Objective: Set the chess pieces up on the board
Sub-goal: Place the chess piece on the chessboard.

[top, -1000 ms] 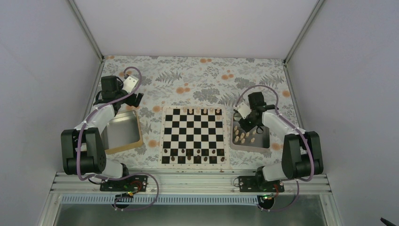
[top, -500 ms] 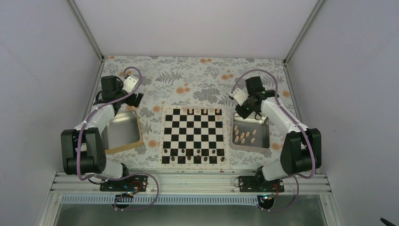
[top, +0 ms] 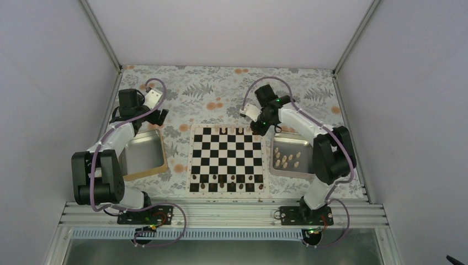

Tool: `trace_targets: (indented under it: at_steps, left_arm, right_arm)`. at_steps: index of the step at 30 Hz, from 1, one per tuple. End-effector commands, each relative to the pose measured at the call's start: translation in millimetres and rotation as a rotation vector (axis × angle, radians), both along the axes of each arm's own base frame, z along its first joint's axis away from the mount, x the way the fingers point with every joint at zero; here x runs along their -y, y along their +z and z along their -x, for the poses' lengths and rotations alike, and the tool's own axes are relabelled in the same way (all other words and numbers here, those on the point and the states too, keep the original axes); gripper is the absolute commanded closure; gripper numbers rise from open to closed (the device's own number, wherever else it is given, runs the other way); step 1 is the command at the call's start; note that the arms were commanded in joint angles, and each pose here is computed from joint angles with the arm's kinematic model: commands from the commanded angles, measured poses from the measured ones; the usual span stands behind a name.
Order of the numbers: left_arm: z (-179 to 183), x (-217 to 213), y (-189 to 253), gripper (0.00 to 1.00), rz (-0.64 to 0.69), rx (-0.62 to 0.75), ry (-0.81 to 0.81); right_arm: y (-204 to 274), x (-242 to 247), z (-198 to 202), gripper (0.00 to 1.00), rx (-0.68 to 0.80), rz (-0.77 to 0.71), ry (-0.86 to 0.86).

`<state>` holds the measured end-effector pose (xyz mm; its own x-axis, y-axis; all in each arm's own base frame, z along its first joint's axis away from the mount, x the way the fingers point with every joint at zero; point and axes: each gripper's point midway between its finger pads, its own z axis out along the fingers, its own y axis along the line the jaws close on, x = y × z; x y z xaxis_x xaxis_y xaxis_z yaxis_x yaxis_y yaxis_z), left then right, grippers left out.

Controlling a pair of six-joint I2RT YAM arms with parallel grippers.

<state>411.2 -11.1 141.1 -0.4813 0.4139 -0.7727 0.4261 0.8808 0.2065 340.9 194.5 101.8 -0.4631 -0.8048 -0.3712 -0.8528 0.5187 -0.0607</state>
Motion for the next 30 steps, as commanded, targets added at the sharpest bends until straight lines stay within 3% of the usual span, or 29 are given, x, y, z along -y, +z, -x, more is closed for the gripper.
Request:
trace_targets:
  at_steps: [1,16,30]
  left_arm:
    - [-5,0,14,0.00,0.008,0.033,-0.009]
    - [-6,0,9,0.00,0.008,0.026,-0.011]
    - [-5,1,11,0.00,0.011,0.030,-0.014]
  right_arm:
    - [-18,-22,8,0.88,-0.050,-0.016,0.066]
    - [-60,-27,14,0.87,-0.094,0.019,0.080]
    - [-69,-24,10,0.86,-0.084,0.044,0.067]
